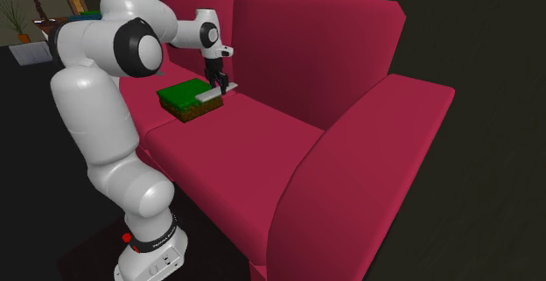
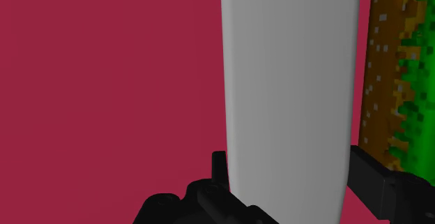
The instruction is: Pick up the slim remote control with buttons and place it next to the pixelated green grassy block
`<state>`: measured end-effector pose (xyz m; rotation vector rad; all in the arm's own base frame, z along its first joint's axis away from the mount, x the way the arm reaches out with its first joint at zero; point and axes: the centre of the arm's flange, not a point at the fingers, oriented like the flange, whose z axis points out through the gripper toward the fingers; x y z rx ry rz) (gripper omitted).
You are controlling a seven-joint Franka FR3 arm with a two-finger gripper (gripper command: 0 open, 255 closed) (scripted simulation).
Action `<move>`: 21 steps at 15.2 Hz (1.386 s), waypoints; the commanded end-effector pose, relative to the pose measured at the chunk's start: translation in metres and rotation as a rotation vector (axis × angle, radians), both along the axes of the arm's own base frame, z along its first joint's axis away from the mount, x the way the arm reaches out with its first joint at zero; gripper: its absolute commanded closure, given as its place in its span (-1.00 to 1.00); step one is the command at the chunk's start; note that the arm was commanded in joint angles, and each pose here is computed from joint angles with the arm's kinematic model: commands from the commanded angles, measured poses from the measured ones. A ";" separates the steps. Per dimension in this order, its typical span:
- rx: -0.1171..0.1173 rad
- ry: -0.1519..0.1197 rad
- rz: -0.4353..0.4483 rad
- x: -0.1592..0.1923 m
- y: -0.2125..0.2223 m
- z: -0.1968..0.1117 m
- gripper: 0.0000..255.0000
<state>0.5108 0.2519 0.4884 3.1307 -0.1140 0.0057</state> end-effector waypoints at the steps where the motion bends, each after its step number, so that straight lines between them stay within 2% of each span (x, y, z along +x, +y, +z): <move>1: 0.000 -0.001 -0.001 0.000 0.002 -0.010 1.00; 21: 0.000 -0.001 -0.001 0.000 0.002 -0.116 1.00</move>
